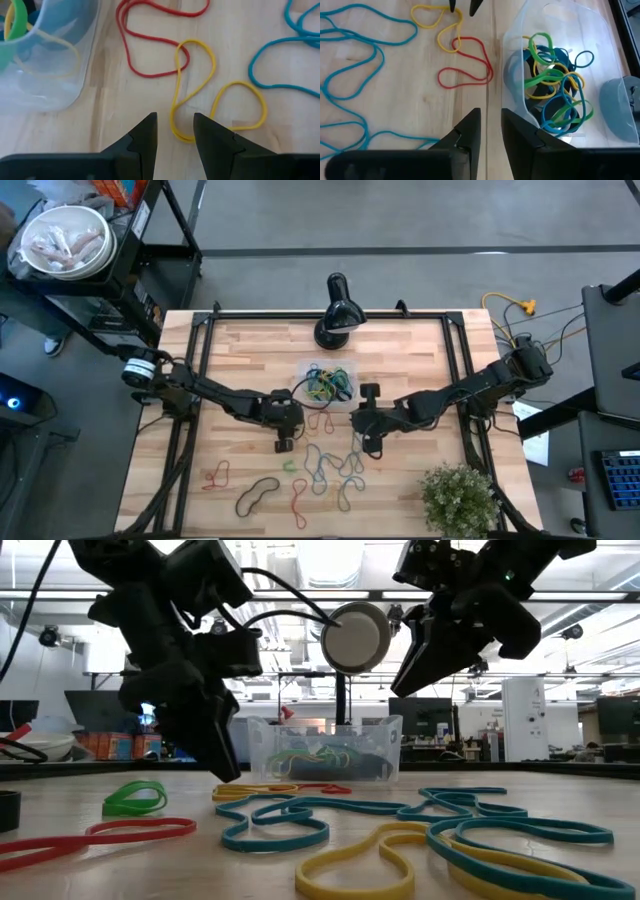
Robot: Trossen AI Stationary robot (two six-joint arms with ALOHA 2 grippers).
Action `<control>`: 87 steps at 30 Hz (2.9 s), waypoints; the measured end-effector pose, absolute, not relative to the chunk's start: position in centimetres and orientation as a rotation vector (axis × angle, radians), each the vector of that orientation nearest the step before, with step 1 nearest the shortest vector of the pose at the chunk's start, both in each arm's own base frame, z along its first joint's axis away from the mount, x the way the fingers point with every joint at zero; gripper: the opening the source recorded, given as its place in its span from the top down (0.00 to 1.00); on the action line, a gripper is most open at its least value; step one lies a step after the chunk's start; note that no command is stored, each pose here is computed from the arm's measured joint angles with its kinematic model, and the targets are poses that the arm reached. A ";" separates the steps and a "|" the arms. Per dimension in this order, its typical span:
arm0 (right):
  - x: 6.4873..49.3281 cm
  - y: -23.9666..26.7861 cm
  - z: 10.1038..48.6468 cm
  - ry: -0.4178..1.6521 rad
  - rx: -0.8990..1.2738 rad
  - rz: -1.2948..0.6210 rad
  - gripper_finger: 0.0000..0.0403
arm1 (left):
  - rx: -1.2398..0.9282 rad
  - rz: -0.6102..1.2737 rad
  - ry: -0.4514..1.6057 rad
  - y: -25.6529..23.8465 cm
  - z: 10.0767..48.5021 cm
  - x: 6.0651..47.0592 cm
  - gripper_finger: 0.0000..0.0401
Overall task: Pick and place rubber bands into bin
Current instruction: Put the yellow rubber band into the transparent bin
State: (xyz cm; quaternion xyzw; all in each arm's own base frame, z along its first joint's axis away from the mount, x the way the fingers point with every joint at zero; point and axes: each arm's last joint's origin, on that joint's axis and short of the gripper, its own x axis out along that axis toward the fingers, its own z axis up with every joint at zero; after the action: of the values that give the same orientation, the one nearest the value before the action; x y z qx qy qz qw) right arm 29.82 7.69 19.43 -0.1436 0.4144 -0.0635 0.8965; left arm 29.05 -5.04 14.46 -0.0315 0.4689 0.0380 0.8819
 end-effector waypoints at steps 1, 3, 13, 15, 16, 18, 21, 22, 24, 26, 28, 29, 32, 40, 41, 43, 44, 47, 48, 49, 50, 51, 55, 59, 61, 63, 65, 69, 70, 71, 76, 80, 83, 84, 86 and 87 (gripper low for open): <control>29.8 7.7 19.4 0.858 -0.297 -0.132 0.83 | -0.072 0.083 0.978 -5.0 14.4 29.0 0.72; 29.8 7.7 19.4 0.858 -0.297 -0.132 0.83 | -0.074 0.084 0.978 -5.0 14.4 29.0 0.72; 29.8 7.7 19.4 0.862 -0.296 -0.133 0.84 | -0.067 0.082 0.997 -5.1 14.3 28.8 0.72; 29.8 7.7 19.4 0.862 -0.296 -0.133 0.85 | -0.062 0.077 0.998 -5.1 14.3 28.8 0.72; 29.8 7.7 19.4 0.862 -0.296 -0.133 0.85 | -0.062 0.074 0.999 -5.2 14.3 28.8 0.72; 29.8 7.7 19.4 0.862 -0.296 -0.133 0.85 | -0.062 0.073 0.999 -5.2 14.3 28.8 0.72; 29.8 7.7 19.4 0.862 -0.296 -0.133 0.84 | -0.061 0.073 0.999 -5.2 14.3 28.8 0.72; 29.8 7.7 19.4 0.862 -0.296 -0.133 0.84 | -0.062 0.073 0.999 -5.2 14.3 28.8 0.72; 29.8 7.7 19.4 0.862 -0.296 -0.133 0.84 | -0.062 0.073 0.999 -5.2 14.3 28.8 0.72; 29.8 7.7 19.4 0.862 -0.296 -0.133 0.85 | -0.062 0.073 0.999 -5.2 14.3 28.8 0.72; 29.8 7.7 19.4 0.862 -0.296 -0.133 0.85 | -0.065 0.070 1.000 -5.2 14.3 28.8 0.72; 29.8 7.7 19.4 0.862 -0.296 -0.132 0.85 | -0.066 0.068 0.997 -5.2 14.3 28.8 0.72; 29.8 7.7 19.4 0.861 -0.295 -0.132 0.85 | -0.076 0.060 0.982 -5.3 14.3 28.9 0.72; 29.8 7.7 19.4 0.862 -0.294 -0.130 0.85 | -0.076 0.061 0.999 -5.4 13.4 29.2 0.72; 29.8 7.7 19.4 0.862 -0.294 -0.131 0.85 | -0.076 0.057 1.009 -5.4 13.1 29.3 0.72; 29.8 7.7 19.4 0.866 -0.292 -0.132 0.85 | -0.067 0.058 1.030 -5.4 12.5 29.5 0.72; 29.8 7.7 19.4 0.867 -0.292 -0.132 0.85 | -0.064 0.057 1.040 -5.5 12.3 29.5 0.72; 29.7 7.7 19.3 0.871 -0.293 -0.132 0.85 | -0.062 0.059 1.047 -5.5 12.1 29.5 0.73; 29.7 7.7 19.4 0.870 -0.292 -0.133 0.85 | -0.062 0.058 1.048 -5.5 12.1 29.5 0.74; 29.7 7.7 19.3 0.870 -0.292 -0.133 0.85 | -0.061 0.058 1.050 -5.5 12.1 29.5 0.76; 29.7 7.7 19.3 0.870 -0.291 -0.133 0.85 | -0.060 0.058 1.052 -5.5 12.1 29.4 0.78; 29.7 7.7 19.4 0.870 -0.291 -0.133 0.85 | -0.060 0.056 1.049 -5.5 12.3 29.4 0.81; 29.7 7.7 19.4 0.870 -0.292 -0.133 0.85 | -0.042 0.042 1.058 -5.5 12.3 29.3 0.95; 29.7 7.7 19.3 0.870 -0.292 -0.133 0.85 | -0.033 0.040 1.057 -5.5 12.4 29.3 0.99; 29.7 7.7 19.3 0.870 -0.293 -0.132 0.85 | -0.025 0.034 1.045 -5.5 12.8 29.2 1.00; 29.7 7.6 19.3 0.873 -0.293 -0.133 0.85 | -0.017 0.031 1.027 -5.6 13.3 29.1 1.00; 29.6 7.6 19.3 0.880 -0.295 -0.133 0.85 | 0.001 0.040 1.030 -5.6 13.8 28.7 1.00; 29.5 7.6 19.2 0.893 -0.293 -0.137 0.85 | 0.035 0.063 0.981 -5.6 15.8 28.0 1.00; 29.5 7.6 19.2 0.894 -0.290 -0.139 0.85 | 0.041 0.073 0.965 -5.6 16.4 27.7 1.00; 29.5 7.6 19.2 0.897 -0.291 -0.139 0.85 | 0.050 0.084 0.959 -5.6 16.9 27.4 1.00; 29.4 7.6 19.2 0.900 -0.292 -0.140 0.85 | 0.089 0.153 0.866 -5.2 19.6 26.3 1.00; 29.4 7.6 19.2 0.903 -0.293 -0.140 0.85 | 0.158 0.208 0.764 -4.8 21.7 25.6 1.00; 29.4 7.6 19.2 0.903 -0.293 -0.140 0.85 | 0.222 0.248 0.657 -4.6 23.4 25.5 1.00; 29.4 7.6 19.2 0.903 -0.293 -0.140 0.85 | 0.247 0.263 0.621 -4.6 23.8 25.6 1.00; 29.4 7.6 19.2 0.902 -0.291 -0.141 0.85 | 0.302 0.304 0.556 -4.4 24.5 25.8 1.00; 29.4 7.6 19.2 0.903 -0.291 -0.141 0.85 | 0.333 0.328 0.529 -4.4 24.8 25.9 1.00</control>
State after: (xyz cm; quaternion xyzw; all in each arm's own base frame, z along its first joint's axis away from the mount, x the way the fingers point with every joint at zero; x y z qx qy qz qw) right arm 29.42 7.56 19.16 -0.1398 0.4342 -0.0678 0.8873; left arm 25.90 -4.37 24.81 0.1633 0.2589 0.1605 0.9384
